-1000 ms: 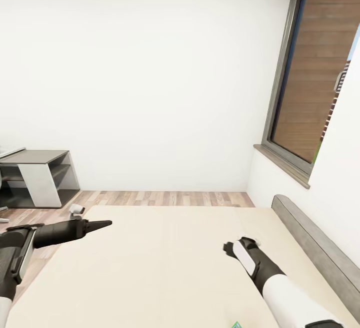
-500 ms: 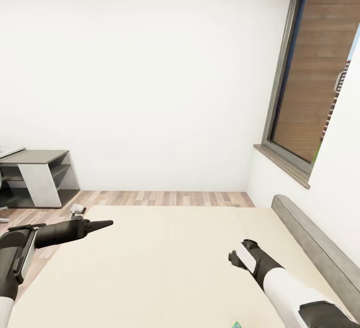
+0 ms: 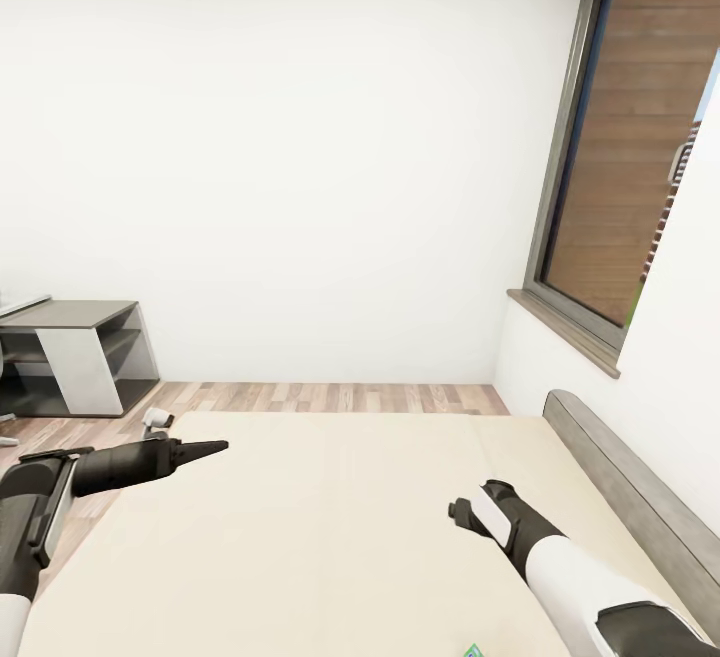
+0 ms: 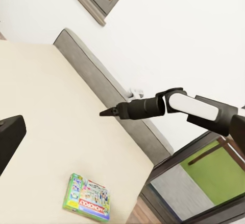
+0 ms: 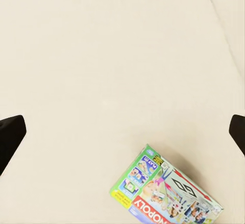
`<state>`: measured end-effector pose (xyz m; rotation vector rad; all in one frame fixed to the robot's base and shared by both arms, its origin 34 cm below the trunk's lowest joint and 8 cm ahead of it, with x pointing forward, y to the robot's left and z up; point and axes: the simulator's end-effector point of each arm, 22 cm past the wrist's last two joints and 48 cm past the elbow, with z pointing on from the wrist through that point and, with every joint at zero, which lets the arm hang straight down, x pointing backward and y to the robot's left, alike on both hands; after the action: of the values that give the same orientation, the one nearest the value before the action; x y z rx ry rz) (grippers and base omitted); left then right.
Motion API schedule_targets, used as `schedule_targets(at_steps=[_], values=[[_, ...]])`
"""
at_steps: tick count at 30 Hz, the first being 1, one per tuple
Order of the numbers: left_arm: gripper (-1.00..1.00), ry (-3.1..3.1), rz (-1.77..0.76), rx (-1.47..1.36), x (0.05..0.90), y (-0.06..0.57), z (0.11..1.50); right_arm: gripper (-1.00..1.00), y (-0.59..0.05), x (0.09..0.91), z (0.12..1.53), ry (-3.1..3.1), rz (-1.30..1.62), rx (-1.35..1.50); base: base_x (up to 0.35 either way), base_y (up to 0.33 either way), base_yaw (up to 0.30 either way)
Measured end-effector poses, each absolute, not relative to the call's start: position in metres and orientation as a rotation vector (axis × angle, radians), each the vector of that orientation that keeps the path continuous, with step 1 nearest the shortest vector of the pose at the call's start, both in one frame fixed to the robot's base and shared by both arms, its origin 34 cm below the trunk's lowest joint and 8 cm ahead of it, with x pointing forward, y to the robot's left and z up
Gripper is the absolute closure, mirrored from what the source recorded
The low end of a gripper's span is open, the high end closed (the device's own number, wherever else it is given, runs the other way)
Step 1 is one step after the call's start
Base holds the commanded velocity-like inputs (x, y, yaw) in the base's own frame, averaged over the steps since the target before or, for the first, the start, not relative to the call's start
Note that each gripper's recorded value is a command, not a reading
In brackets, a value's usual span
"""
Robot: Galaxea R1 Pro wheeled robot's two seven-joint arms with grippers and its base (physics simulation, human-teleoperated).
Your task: Put all the toys in the child's room - the three board games (two on the bed and one on the table), the two jigsaw puzzles on the table, and the tennis ball on the table - inside the toy box on the table in the child's room.
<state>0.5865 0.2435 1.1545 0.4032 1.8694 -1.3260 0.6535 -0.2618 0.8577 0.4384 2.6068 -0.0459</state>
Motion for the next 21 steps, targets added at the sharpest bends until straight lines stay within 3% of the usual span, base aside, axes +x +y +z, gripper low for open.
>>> schedule_targets(at_steps=[21], values=[[-1.00, 1.857, -1.336, 0.405, 0.5861, 0.2408, 1.1575, -1.00, -0.2581, 0.6631, 0.8629, 2.548, -0.037, 0.451, 0.000, 0.000, 0.000]])
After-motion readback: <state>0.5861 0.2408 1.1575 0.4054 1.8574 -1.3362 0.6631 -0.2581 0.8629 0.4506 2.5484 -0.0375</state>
